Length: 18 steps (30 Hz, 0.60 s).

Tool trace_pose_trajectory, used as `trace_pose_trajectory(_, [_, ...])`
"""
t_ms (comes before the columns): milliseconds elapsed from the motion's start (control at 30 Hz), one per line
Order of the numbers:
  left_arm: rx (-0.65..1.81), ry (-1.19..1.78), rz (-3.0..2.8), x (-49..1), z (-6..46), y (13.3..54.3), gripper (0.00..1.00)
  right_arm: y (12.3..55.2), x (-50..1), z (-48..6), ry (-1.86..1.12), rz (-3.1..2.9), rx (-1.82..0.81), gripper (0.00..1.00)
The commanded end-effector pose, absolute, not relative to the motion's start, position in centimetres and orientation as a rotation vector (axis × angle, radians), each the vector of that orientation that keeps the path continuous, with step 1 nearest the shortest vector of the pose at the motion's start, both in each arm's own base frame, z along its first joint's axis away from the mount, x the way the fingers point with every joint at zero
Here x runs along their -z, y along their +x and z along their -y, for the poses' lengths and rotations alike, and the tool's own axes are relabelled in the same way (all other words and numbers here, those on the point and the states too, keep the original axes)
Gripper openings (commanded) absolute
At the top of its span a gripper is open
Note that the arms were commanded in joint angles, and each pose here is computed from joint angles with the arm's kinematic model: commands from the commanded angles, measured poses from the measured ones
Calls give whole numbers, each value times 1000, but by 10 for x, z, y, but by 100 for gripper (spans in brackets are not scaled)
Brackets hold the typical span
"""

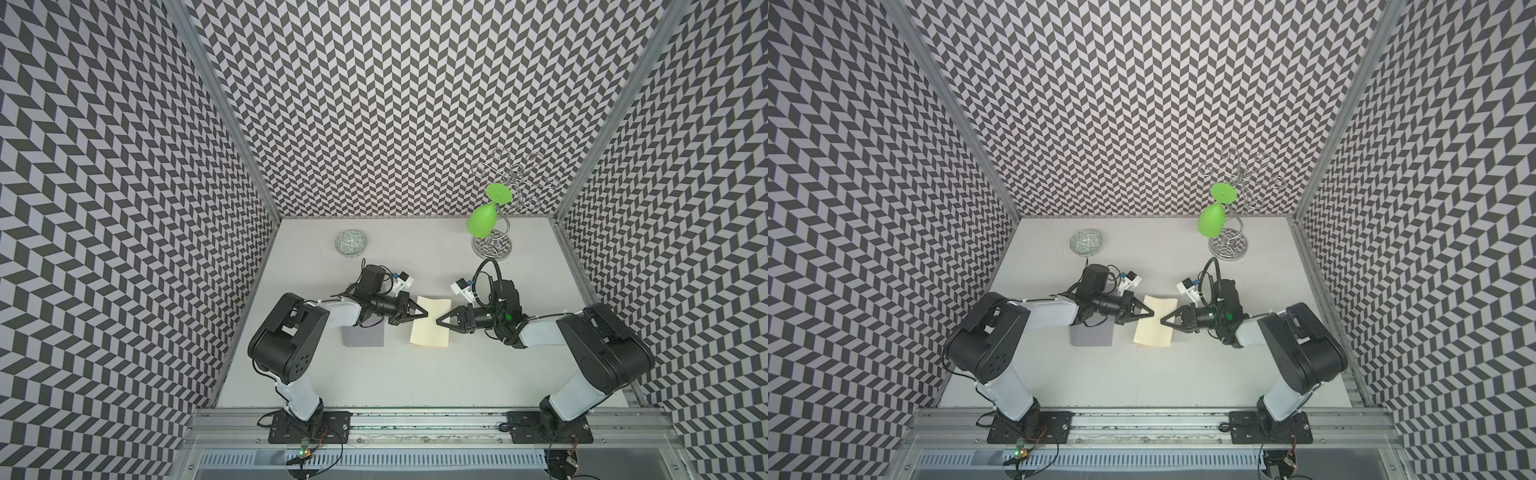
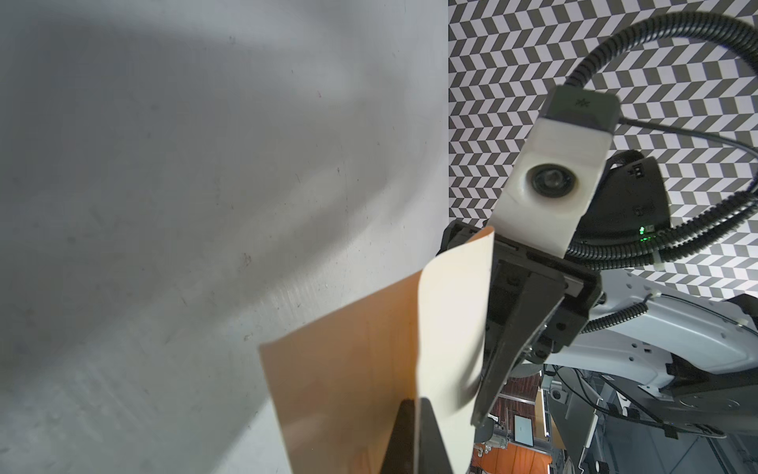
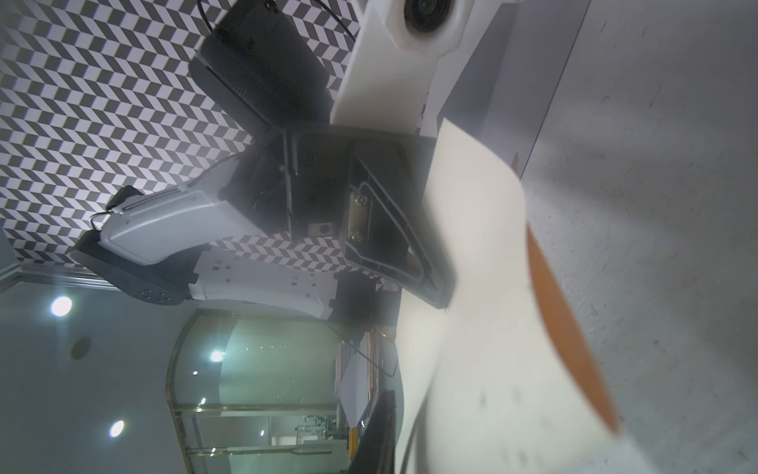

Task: Fold the letter paper in half and place it into the envelope
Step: Pick up the letter paper from the center of the board.

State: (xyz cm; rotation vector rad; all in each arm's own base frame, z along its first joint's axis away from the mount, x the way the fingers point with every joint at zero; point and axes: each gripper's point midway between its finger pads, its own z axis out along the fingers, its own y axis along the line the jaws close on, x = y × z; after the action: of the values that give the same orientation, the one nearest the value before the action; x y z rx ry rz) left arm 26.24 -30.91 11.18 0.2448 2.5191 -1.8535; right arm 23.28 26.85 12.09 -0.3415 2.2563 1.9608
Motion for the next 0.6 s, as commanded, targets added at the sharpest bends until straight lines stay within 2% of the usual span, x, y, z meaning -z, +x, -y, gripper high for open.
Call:
trace_pose_trajectory(0, [1844,288,-2488,-121,310,262,0,234,-132,-269,-397,-2201,-1942,7])
trace_pose_trajectory(67, [1846,294,-2487,-123,311,262,3,236,-131,-269,-393,-2211,-1922,0])
trace_pose_trajectory(100, [1842,296,-2485,-124,311,263,11,236,-131,-269,-393,-2216,-1915,0])
trace_pose_trajectory(133, [1839,305,-2482,-125,311,263,23,238,-130,-269,-391,-2224,-1903,0])
trace_pose_trajectory(167, [1826,316,-2480,-127,311,264,40,240,-131,-269,-402,-2224,-1886,0])
trace_pose_trajectory(200, [1807,326,-2481,-129,310,265,50,242,-130,-269,-403,-2235,-1871,0])
trace_pose_trajectory(300, [1689,315,-2476,-135,299,280,58,250,-132,-269,-445,-2263,-1781,0])
trace_pose_trajectory(400, [1452,218,-2462,-143,270,310,61,261,-134,-268,-482,-2310,-1642,0])
trace_pose_trajectory(567, [916,-43,-2386,-170,181,356,64,281,-139,-259,-517,-2362,-1399,0])
